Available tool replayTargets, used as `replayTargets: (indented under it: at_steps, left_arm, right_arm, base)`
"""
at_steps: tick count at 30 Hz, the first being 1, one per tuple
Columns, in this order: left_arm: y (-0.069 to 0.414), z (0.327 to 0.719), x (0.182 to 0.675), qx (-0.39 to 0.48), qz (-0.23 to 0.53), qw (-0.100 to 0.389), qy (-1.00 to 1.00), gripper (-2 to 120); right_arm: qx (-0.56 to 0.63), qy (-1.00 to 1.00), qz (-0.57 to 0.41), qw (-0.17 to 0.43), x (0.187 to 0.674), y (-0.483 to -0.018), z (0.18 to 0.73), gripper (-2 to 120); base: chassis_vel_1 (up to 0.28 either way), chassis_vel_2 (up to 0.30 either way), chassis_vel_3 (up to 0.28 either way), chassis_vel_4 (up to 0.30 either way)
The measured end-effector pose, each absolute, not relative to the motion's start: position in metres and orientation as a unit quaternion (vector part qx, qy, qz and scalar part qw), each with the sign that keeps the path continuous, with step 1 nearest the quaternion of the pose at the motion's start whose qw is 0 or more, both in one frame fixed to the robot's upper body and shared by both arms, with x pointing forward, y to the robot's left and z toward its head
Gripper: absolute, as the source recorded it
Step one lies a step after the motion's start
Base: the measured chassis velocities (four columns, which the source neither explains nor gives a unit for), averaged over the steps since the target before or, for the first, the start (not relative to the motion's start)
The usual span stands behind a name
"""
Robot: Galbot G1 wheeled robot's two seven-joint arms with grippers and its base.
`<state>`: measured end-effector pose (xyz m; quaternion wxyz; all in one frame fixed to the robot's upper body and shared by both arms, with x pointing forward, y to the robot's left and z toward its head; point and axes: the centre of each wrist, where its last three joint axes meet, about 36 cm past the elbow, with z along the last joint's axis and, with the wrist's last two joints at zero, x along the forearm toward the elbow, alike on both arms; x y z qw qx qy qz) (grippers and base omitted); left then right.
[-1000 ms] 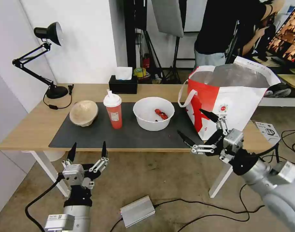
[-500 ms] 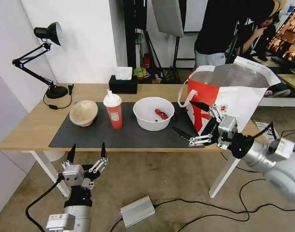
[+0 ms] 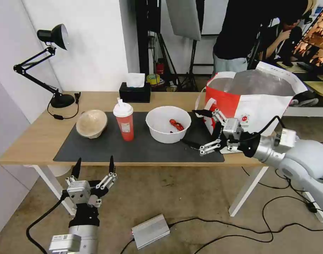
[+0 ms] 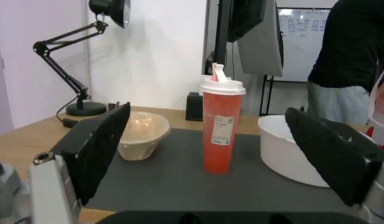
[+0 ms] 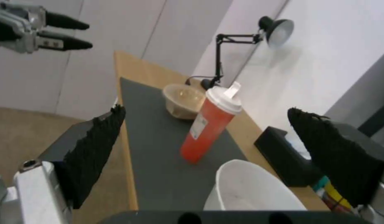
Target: Pick up the trash from the table and place it into the takeout bag.
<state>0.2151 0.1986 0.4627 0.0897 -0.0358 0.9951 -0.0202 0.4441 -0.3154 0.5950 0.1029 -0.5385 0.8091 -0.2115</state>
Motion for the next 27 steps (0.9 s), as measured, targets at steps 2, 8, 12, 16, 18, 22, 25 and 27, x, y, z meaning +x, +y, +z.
replayTargets:
  at_steps: [2,8,12,16,18,22,25,27]
  left_arm:
    - [0.199,0.463,0.215,-0.039,-0.019,0.091,0.995,100]
    - [0.2,0.462,0.215,-0.042,-0.019,0.098,0.994,100]
    - [0.2,0.461,0.215,-0.043,-0.02,0.098,0.994,100]
    - [0.2,0.461,0.216,-0.044,-0.02,0.099,0.994,100]
    - [0.201,0.461,0.216,-0.044,-0.019,0.099,0.994,100]
    - [0.201,0.461,0.216,-0.045,-0.018,0.099,0.994,100]
    - [0.201,0.461,0.216,-0.045,-0.018,0.098,0.994,100]
    - [0.201,0.46,0.216,-0.045,-0.019,0.098,0.994,100]
  right_arm:
    - [-0.55,0.8,-0.219,0.097,0.455,-0.312,0.597,100]
    - [-0.569,0.784,-0.234,0.08,0.481,-0.309,0.604,100]
    - [-0.581,0.775,-0.239,0.066,0.498,-0.309,0.603,100]
    - [-0.587,0.772,-0.238,0.059,0.509,-0.305,0.599,100]
    - [-0.59,0.769,-0.237,0.056,0.515,-0.301,0.597,100]
    - [-0.596,0.765,-0.237,0.053,0.526,-0.294,0.594,100]
    - [-0.602,0.761,-0.239,0.049,0.534,-0.29,0.593,100]
    - [-0.611,0.75,-0.25,0.039,0.544,-0.286,0.596,100]
  base:
    - [0.0,0.0,0.0,0.0]
    - [0.0,0.0,0.0,0.0]
    - [0.0,0.0,0.0,0.0]
    - [0.0,0.0,0.0,0.0]
    - [0.0,0.0,0.0,0.0]
    - [0.0,0.0,0.0,0.0]
    - [0.0,0.0,0.0,0.0]
    - [0.0,0.0,0.0,0.0]
